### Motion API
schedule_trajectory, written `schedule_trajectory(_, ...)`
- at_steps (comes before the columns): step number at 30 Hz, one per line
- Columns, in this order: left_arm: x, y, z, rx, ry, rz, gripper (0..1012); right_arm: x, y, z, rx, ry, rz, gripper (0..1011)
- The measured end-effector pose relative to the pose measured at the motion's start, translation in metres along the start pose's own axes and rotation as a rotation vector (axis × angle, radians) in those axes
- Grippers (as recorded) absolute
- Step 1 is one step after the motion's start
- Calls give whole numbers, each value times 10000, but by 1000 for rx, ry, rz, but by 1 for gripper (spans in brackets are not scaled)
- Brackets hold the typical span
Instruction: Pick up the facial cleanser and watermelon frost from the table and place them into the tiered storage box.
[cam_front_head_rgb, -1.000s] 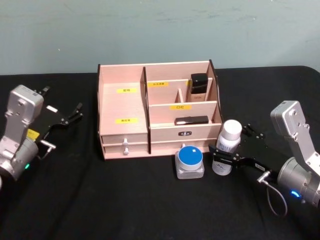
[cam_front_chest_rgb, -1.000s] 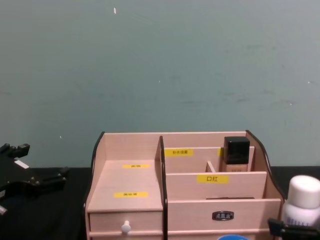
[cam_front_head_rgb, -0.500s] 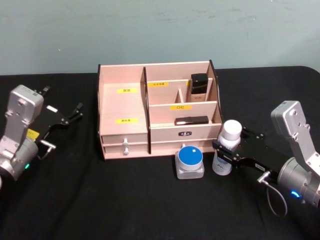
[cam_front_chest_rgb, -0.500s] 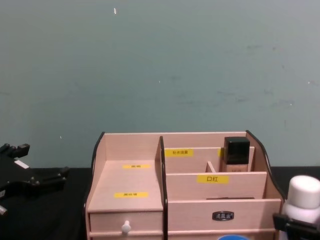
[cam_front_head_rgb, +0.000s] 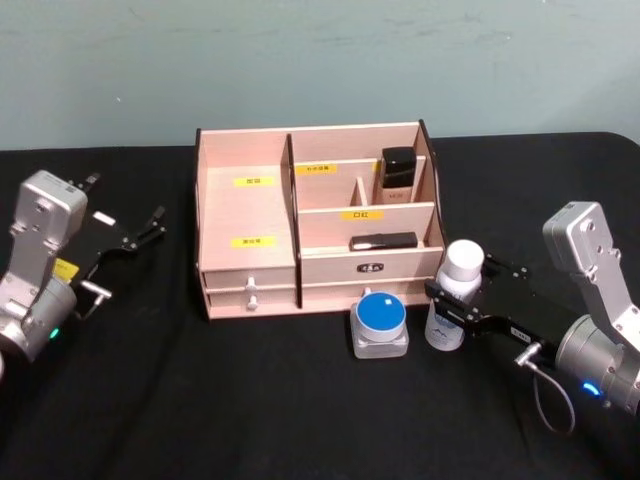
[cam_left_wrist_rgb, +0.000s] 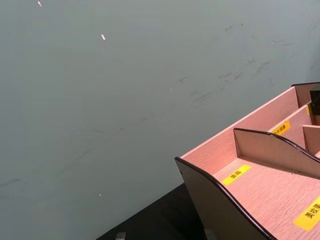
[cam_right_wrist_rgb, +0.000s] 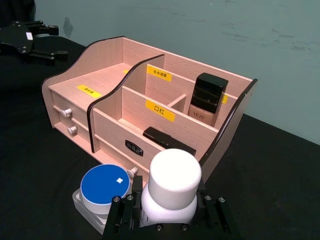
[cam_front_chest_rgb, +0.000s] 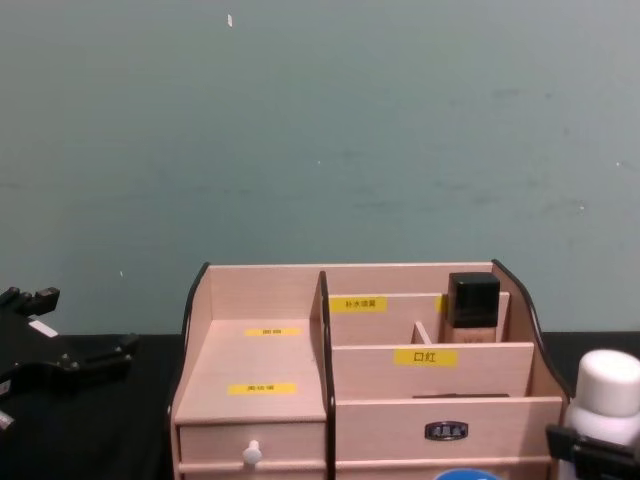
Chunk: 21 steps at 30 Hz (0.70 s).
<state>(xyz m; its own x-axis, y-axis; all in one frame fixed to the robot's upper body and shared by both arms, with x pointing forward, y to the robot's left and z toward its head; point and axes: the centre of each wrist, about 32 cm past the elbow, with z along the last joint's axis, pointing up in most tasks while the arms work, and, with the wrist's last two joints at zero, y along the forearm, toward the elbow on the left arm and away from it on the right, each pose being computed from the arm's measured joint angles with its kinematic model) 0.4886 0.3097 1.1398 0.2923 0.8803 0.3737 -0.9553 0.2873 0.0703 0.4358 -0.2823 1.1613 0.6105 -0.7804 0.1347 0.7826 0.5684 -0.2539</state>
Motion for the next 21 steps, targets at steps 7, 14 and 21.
schedule_trajectory(7,0,0,0,0,0,0,1009,0,0,0,-1,0,0,599)
schedule_trajectory(14,0,0,0,0,0,0,1010,6,-7,0,5,5,-1,599)
schedule_trajectory(21,0,0,0,0,0,0,1010,28,-49,100,35,-7,-2,599)
